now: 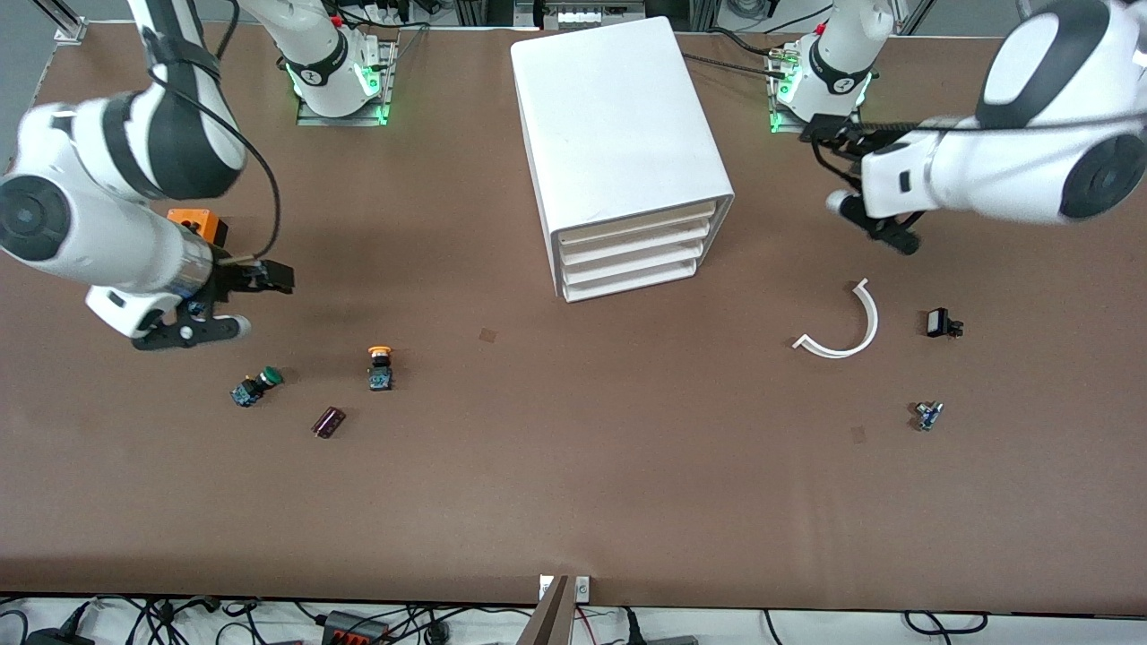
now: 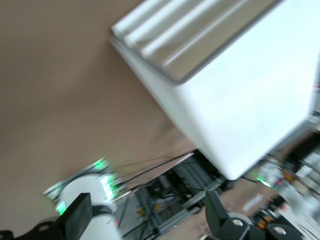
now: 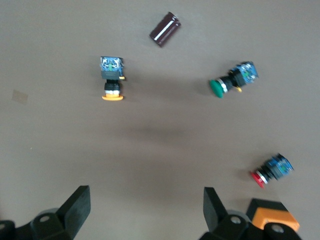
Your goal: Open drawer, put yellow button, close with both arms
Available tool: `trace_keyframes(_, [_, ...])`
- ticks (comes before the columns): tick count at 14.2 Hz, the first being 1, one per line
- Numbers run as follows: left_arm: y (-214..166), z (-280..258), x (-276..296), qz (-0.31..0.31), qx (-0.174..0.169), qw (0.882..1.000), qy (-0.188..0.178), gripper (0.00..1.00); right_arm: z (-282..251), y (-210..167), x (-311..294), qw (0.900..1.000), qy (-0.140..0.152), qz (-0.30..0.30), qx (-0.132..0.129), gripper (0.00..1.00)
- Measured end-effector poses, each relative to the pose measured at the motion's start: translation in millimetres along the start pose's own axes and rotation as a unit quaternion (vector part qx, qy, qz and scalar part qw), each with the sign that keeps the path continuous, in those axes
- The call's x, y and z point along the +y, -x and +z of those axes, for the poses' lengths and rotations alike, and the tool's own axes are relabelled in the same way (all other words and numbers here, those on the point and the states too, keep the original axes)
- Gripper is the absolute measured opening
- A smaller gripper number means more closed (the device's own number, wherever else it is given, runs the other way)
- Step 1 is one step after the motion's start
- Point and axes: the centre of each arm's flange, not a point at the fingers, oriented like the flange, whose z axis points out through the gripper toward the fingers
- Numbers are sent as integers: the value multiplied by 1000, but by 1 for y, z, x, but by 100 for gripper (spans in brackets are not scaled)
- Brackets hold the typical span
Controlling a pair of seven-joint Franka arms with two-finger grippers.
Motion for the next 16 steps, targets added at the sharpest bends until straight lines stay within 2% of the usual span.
trace_keyframes(3, [-57,22,-47,72,39,991,106,100,42,-26,-12,1000,1,-3,12,100])
trace_keyframes(4, [-75,31,-60,93,54,984,141,100,59,-33,-14,1000,1,0,11,100])
trace_keyframes(6, [-110,57,-74,139,84,963,216,100,91,-47,-23,1000,-1,6,13,100])
trace_keyframes(8, [-138,84,-85,157,107,946,263,100,121,-58,-40,1000,1,8,17,100])
trace_keyframes(12, [-157,122,-93,144,126,933,304,97,170,-71,-64,1000,4,3,13,100])
trace_keyframes(13, [-160,133,-85,146,126,933,303,97,180,-72,-66,1000,4,2,10,100])
trace_keyframes(15, [-166,158,-69,164,123,932,299,85,192,-74,-70,1000,5,-1,7,100])
trace_keyframes(16, [-166,169,-65,176,121,930,298,85,196,-75,-73,1000,5,-3,5,100])
